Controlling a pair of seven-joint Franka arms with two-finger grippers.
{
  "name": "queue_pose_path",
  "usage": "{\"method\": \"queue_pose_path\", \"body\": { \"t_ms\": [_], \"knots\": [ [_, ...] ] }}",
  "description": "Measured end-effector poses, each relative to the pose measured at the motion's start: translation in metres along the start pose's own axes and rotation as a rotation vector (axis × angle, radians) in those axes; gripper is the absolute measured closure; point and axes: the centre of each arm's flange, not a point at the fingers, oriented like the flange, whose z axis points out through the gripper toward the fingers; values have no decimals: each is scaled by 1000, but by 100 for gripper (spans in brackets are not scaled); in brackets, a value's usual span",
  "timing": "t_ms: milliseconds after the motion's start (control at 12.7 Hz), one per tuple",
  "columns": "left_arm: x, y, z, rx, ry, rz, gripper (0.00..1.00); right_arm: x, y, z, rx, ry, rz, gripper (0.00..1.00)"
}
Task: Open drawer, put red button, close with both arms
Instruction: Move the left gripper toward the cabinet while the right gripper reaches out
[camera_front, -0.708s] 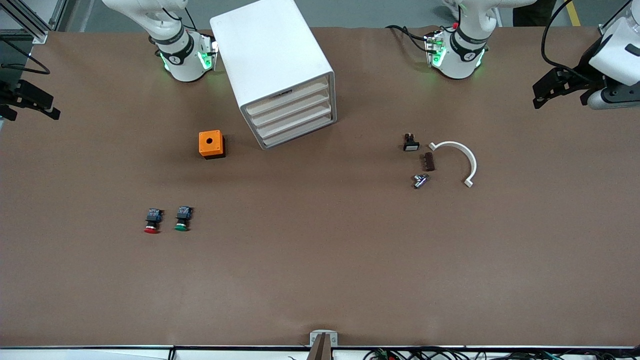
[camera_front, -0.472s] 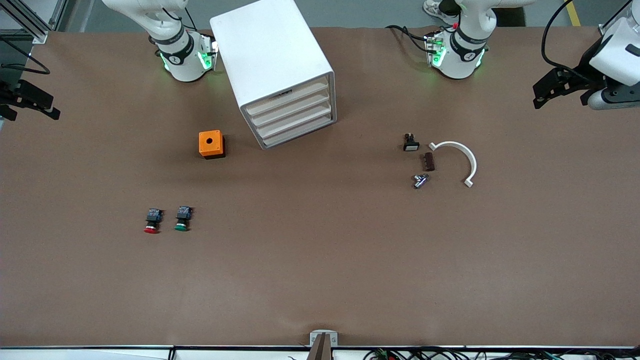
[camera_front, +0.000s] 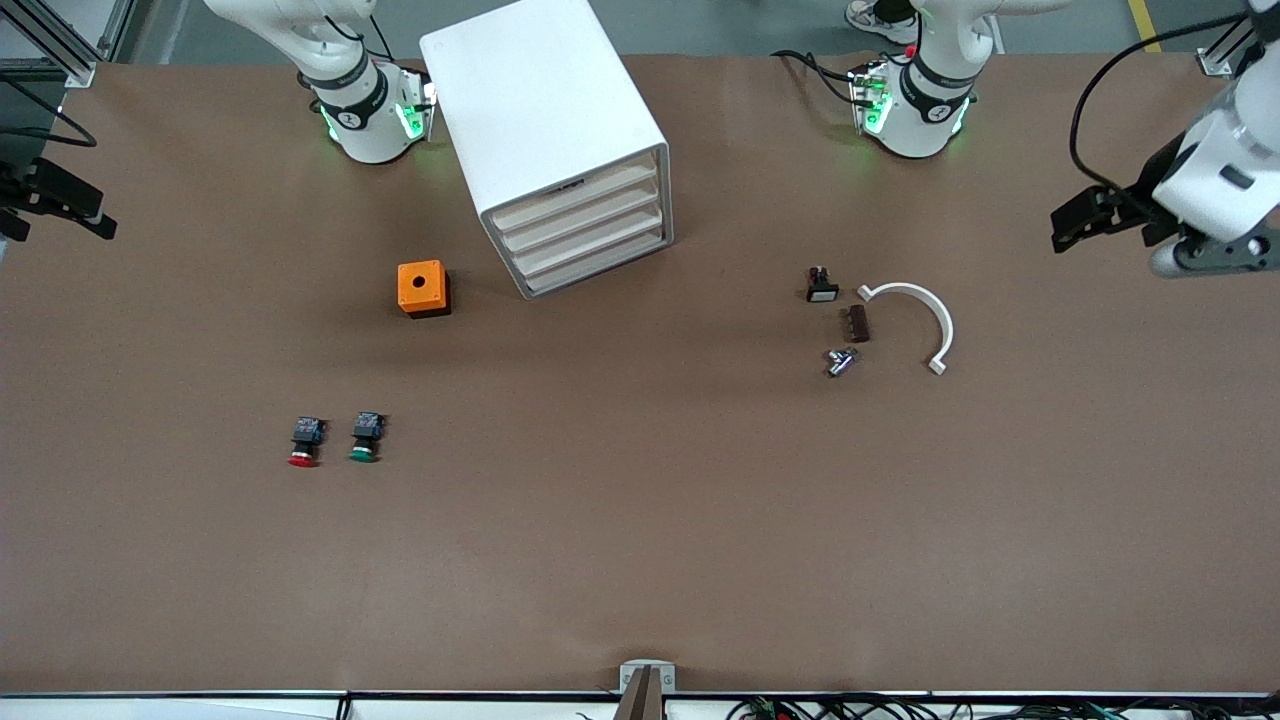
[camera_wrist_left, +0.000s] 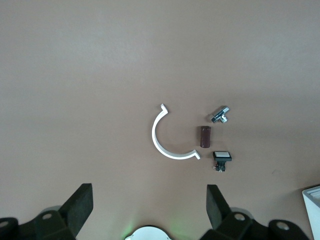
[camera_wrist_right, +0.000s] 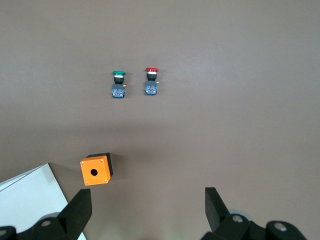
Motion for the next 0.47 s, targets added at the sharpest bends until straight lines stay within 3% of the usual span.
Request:
{"method": "queue_pose_path", "body": {
  "t_ms": [236,472],
  "knots": [
    [31,13,39,-9,-35,-5,0,2,0,-3,-2,7,1,0],
    [53,50,74,-12,-44,-92,0,26,1,38,-1,-69,1,0]
  ]
}}
